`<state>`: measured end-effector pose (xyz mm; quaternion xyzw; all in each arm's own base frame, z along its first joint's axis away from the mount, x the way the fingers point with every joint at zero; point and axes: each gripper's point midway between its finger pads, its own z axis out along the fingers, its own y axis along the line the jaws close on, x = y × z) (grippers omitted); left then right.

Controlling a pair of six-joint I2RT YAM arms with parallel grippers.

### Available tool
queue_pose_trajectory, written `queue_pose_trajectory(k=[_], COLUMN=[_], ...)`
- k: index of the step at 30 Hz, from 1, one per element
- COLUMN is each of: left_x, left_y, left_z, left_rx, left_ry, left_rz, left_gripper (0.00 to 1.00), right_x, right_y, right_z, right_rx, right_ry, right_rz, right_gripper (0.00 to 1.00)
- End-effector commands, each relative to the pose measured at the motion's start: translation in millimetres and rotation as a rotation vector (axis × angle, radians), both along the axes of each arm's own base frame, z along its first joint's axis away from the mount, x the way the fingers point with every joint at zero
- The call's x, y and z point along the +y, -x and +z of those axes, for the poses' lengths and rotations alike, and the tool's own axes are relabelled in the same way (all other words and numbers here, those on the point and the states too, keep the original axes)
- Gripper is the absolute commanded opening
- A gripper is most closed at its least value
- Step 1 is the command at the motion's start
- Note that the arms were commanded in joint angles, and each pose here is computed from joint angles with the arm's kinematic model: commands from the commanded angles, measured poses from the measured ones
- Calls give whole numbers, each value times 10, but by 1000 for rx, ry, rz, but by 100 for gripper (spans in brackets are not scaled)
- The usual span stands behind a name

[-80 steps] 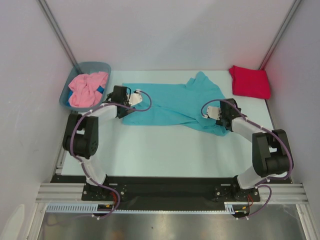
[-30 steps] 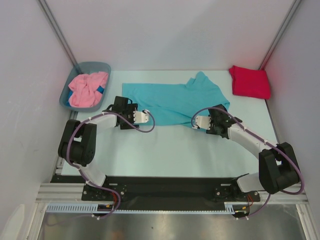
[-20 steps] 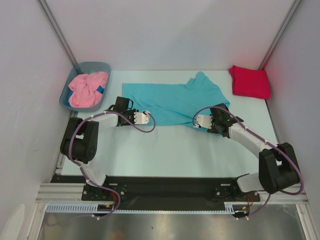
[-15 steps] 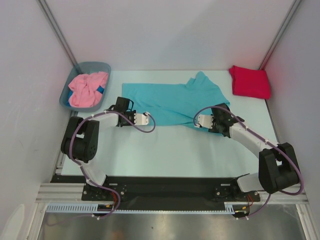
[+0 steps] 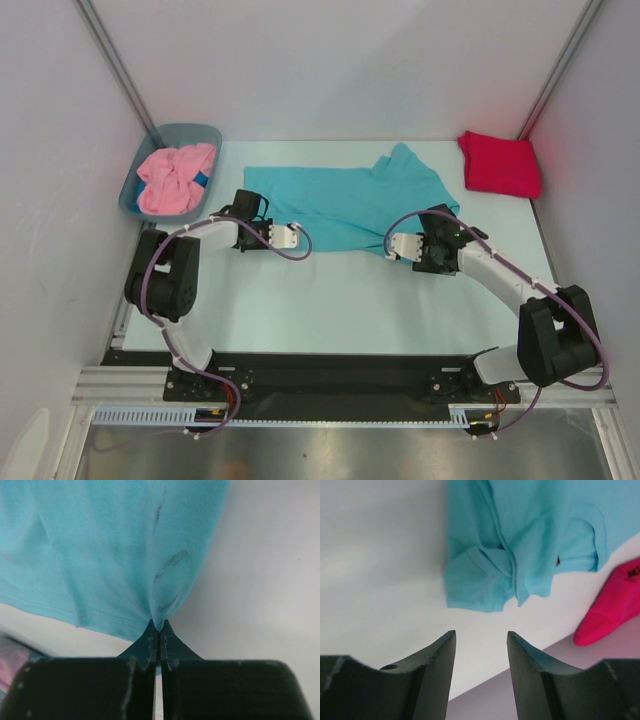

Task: Fold and stack the t-shirts
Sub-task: Fold the tshirt

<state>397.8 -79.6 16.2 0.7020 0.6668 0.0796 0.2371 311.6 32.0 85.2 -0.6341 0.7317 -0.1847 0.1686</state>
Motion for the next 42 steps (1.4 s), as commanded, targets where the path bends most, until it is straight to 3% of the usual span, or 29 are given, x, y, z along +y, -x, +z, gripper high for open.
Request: queue_pose_trajectory(k=[1, 9, 22, 29, 42], left_x=[-44, -46, -1, 1, -7], left_y=[2, -17, 62, 75, 19], left_z=[-10, 67, 201, 226, 276], left_rx=[33, 18, -1, -6, -18], left_ry=[1, 1, -7, -4, -6], left_rz=[-24, -29, -30, -27, -30], left_gripper=[0, 0, 1, 0, 0], right_x=[207, 297, 312, 255, -88], right_y=[224, 426, 174, -62, -171], right_z=[-11, -378, -739, -806, -730], right_rx=[117, 227, 152, 62, 6], right_ry=[-72, -97, -94, -55, -15], right_rz=[22, -6, -55, -88, -167], right_gripper=[52, 50, 42, 30, 29])
